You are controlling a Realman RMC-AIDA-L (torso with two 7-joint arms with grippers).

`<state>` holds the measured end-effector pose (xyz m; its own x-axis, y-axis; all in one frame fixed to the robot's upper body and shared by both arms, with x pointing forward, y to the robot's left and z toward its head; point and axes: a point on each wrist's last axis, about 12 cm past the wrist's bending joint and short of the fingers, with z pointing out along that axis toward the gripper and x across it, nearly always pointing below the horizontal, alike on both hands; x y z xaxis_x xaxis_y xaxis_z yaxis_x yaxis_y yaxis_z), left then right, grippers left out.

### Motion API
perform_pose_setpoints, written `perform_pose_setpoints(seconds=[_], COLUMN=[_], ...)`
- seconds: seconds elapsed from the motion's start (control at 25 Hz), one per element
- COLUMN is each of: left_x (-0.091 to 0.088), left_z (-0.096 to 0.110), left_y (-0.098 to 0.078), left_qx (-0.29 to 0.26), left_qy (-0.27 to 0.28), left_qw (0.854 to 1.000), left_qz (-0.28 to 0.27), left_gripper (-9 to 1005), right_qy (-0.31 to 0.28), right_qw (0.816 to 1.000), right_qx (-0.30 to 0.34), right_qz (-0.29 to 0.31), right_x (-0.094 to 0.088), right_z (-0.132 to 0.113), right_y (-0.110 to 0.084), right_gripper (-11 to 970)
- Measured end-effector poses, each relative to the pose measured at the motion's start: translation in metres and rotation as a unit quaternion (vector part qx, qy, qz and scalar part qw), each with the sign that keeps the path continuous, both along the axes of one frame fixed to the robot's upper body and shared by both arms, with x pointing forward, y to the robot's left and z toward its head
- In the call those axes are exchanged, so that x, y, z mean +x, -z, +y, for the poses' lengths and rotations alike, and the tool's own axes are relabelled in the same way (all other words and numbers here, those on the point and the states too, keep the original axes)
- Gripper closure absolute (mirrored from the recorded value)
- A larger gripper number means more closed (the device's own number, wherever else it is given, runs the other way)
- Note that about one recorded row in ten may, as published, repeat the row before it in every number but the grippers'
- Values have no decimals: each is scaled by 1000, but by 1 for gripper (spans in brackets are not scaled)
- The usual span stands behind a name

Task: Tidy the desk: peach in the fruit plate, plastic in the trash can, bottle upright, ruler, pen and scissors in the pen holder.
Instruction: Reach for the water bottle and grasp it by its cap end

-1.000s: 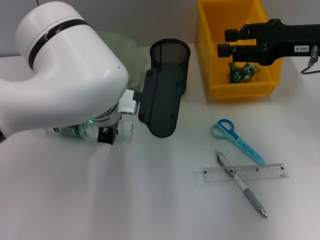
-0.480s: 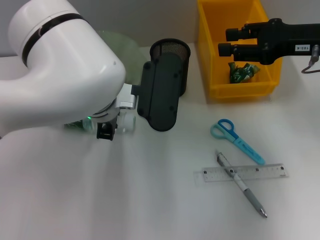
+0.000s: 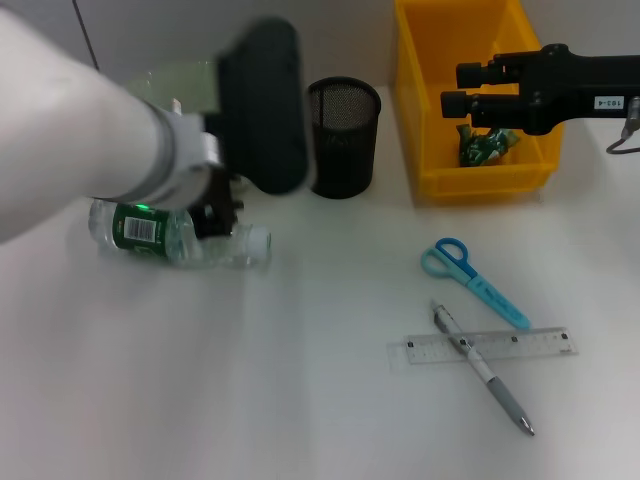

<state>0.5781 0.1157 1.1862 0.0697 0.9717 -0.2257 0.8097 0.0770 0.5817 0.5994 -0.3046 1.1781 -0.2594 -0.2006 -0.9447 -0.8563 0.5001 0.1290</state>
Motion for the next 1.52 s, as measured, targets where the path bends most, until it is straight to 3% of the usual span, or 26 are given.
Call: perform_pose_setpoints(seconds=[0.08, 0.2, 0.36, 0.4, 0.52, 0.6, 0.72, 0.76, 0.8, 0.84, 0.92, 1.0, 1.28, 1.32, 1.44, 1.48, 1.52], left_x=[0, -3, -5, -7, -7, -2, 1, 5, 11, 11, 15, 16, 10, 6, 4, -1, -2], left_z=[6, 32, 44, 57, 63, 74, 76, 78, 84, 84, 88, 88, 71, 61, 55, 48, 48], left_y=[-1, -3, -3, -2, -2, 4, 7, 12, 18, 18, 24, 25, 25, 24, 25, 31, 34], left_qx=[-19, -106, -155, -217, -249, -330, -348, -373, -410, -410, -435, -443, -478, -500, -515, -545, -555], left_qy=[-7, -38, -60, -83, -93, -124, -133, -150, -182, -182, -208, -213, -210, -211, -214, -230, -238], left_qw=[1000, 990, 980, 964, 954, 922, 914, 901, 878, 878, 860, 855, 836, 820, 808, 783, 773], left_qz=[-14, -83, -107, -128, -140, -160, -161, -161, -165, -165, -168, -165, -168, -181, -187, -192, -194], left_gripper=[732, 727, 721, 719, 715, 711, 706, 705, 703, 702, 698, 695, 684, 682, 677, 676, 674], right_qy=[-3, -7, -7, -8, -7, 5, 16, 22, 34, 34, 47, 51, 71, 71, 81, 84, 84], right_qw=[1000, 1000, 1000, 1000, 1000, 1000, 999, 999, 996, 996, 992, 986, 984, 984, 984, 985, 985], right_qx=[1, 4, 11, 15, 18, 26, 40, 50, 80, 80, 118, 151, 150, 150, 141, 135, 135], right_qz=[0, 1, 7, 9, 11, 11, 4, 1, -6, -6, -15, -40, -69, -69, -69, -68, -68], right_x=[0, 1, 1, 1, 1, 3, 5, 6, 6, 6, 5, -1, -8, -8, -8, -10, -10], right_z=[1, 4, 8, 11, 14, 17, 19, 21, 22, 22, 22, 23, 16, 16, 6, 1, 1], right_y=[-1, -1, -1, -2, -1, 0, -1, -1, -2, -2, -2, 0, 7, 7, 8, 9, 9], right_gripper=[446, 446, 446, 446, 446, 446, 446, 446, 446, 446, 446, 446, 446, 446, 446, 446, 446])
